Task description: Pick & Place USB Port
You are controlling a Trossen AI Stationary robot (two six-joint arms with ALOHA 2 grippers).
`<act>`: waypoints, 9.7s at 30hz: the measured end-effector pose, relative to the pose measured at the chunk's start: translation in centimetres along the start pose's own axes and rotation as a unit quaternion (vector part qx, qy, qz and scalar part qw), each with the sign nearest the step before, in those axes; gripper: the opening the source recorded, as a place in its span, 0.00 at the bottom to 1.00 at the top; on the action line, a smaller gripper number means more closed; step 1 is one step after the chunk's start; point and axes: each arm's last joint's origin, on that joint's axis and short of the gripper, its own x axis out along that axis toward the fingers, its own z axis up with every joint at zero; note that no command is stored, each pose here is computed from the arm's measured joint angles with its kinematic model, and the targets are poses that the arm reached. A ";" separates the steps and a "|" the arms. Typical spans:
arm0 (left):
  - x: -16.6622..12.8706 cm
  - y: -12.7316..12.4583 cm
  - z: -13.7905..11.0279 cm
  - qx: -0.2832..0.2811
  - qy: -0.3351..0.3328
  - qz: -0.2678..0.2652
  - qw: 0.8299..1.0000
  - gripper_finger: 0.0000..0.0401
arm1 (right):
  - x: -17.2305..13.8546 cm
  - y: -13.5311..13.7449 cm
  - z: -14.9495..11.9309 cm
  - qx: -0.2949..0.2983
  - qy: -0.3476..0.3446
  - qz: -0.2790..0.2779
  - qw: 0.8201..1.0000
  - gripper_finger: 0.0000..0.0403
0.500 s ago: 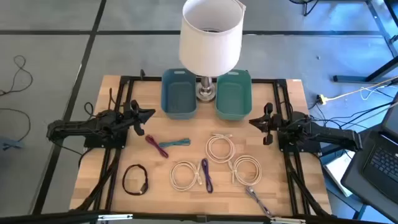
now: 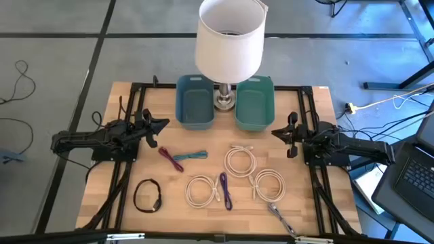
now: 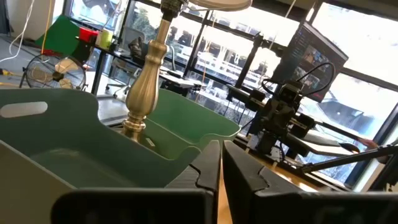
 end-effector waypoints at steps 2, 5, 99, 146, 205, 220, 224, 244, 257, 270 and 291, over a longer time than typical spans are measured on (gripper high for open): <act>0.0 0.0 0.0 0.000 0.000 0.000 1.000 0.02 | 0.0 0.0 0.0 0.000 0.000 0.000 1.000 0.08; 0.0 0.0 0.0 0.000 0.000 0.000 1.000 0.02 | 0.0 0.0 0.0 0.000 0.000 0.000 1.000 0.08; 1.7 -14.8 10.2 0.087 0.058 -0.514 0.852 0.01 | 5.5 15.5 14.2 0.144 0.019 0.460 0.876 0.08; 3.1 -13.6 5.5 0.283 0.471 0.078 0.832 0.01 | 8.9 14.0 -2.9 0.137 0.633 -0.174 0.742 0.47; 3.3 -13.4 5.6 0.279 0.420 0.128 0.854 0.01 | 14.6 -2.9 15.1 -0.098 0.384 -0.418 0.818 0.08; 3.3 -13.5 5.5 0.285 0.440 0.110 0.845 0.01 | 14.9 -9.3 8.0 -0.054 0.485 -0.401 0.775 0.08; 3.3 -13.5 5.5 0.285 0.439 0.110 0.845 0.01 | 14.5 -10.1 5.8 -0.046 0.472 -0.403 0.783 0.08; 3.3 -13.5 5.5 0.274 0.436 0.117 0.849 0.01 | 15.5 -13.1 -0.2 0.019 0.477 -0.364 0.800 0.08; 3.3 -13.5 5.5 0.274 0.438 0.116 0.849 0.01 | 15.6 -14.2 -1.7 0.017 0.508 -0.365 0.780 0.08; 3.3 -13.5 5.5 0.274 0.438 0.116 0.849 0.01 | 15.9 -14.3 -1.5 0.008 0.493 -0.363 0.791 0.56; 3.3 -13.4 5.5 0.283 0.436 0.114 0.846 0.01 | 10.8 -5.9 8.9 -0.051 0.426 -0.310 0.849 0.37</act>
